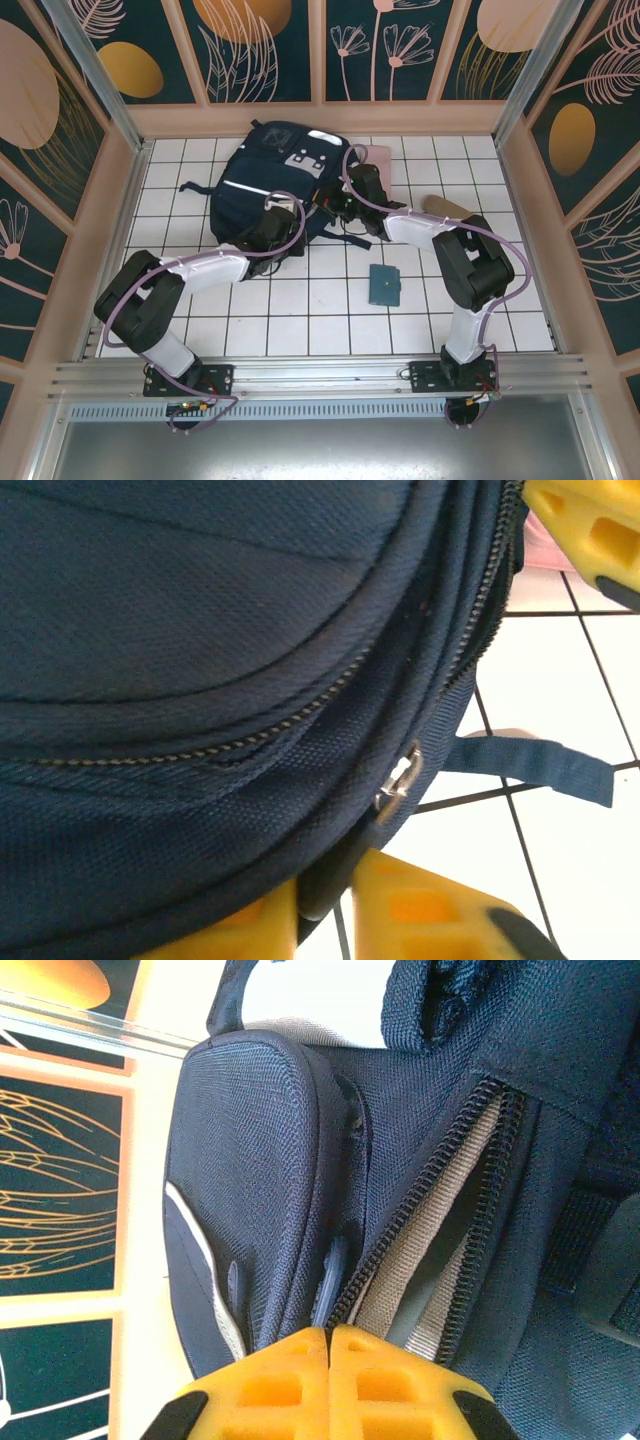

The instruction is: Pack the student bag

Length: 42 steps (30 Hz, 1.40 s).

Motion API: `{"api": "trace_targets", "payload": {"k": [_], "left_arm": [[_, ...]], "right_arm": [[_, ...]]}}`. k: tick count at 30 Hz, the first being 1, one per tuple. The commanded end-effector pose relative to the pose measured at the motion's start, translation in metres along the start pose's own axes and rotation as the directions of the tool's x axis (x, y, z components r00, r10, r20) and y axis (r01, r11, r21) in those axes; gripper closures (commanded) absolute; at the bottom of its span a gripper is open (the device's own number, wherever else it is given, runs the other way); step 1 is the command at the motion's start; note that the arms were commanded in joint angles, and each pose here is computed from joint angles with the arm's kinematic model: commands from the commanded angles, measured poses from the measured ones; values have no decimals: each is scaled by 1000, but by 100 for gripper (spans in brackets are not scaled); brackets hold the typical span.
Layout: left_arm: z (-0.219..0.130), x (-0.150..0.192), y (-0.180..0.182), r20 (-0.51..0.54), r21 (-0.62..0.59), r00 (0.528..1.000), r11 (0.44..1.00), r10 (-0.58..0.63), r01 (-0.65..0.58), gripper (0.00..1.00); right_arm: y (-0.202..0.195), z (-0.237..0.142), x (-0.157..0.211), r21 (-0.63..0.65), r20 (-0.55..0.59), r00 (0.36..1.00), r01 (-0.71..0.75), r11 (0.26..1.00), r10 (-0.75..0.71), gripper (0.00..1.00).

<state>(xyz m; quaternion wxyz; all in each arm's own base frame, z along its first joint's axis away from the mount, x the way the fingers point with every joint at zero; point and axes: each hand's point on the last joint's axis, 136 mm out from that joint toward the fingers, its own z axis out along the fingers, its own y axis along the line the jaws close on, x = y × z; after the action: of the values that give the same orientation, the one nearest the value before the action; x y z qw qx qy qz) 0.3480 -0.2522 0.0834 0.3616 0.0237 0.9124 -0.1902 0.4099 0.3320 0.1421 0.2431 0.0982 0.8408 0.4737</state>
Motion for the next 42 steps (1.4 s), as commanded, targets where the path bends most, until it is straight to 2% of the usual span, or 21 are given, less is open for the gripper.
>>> {"api": "trace_targets", "payload": {"k": [1, 7, 20, 24, 26, 27, 31, 36, 42], "left_arm": [[-6, -30, 1, 100, -49, 995, 999, -17, 22, 100], [-29, -35, 24, 152, -147, 987, 986, -53, 76, 100], [-75, -6, 111, 159, -331, 977, 924, -143, 189, 100], [-73, -11, 93, 145, -237, 979, 956, -141, 173, 100], [-68, -13, 80, 129, -175, 982, 971, -139, 161, 100], [-66, -13, 75, 120, -150, 983, 976, -138, 156, 100], [-62, -16, 51, 98, -69, 991, 993, -91, 98, 100], [-65, -19, 32, 101, -30, 994, 998, -51, 54, 100], [-65, -14, 20, 86, 7, 996, 1000, -31, 30, 100]], "right_arm": [[59, -17, -10, -161, 36, 998, 63, 985, -57, 100], [50, -20, -15, -141, 48, 997, 64, 988, -58, 100], [18, -41, -49, -81, 124, 992, 49, 995, -39, 100], [28, -36, -38, -131, 77, 996, 65, 989, -55, 100], [35, -30, -24, -154, 48, 996, 75, 985, -69, 81], [40, -27, -14, -170, 29, 997, 79, 982, -75, 78], [47, -16, 23, -194, -35, 996, 69, 979, -77, 75], [35, -4, 62, -198, -124, 992, -25, 980, 0, 71], [28, 17, 84, -168, -178, 982, -91, 982, 61, 66]]}}
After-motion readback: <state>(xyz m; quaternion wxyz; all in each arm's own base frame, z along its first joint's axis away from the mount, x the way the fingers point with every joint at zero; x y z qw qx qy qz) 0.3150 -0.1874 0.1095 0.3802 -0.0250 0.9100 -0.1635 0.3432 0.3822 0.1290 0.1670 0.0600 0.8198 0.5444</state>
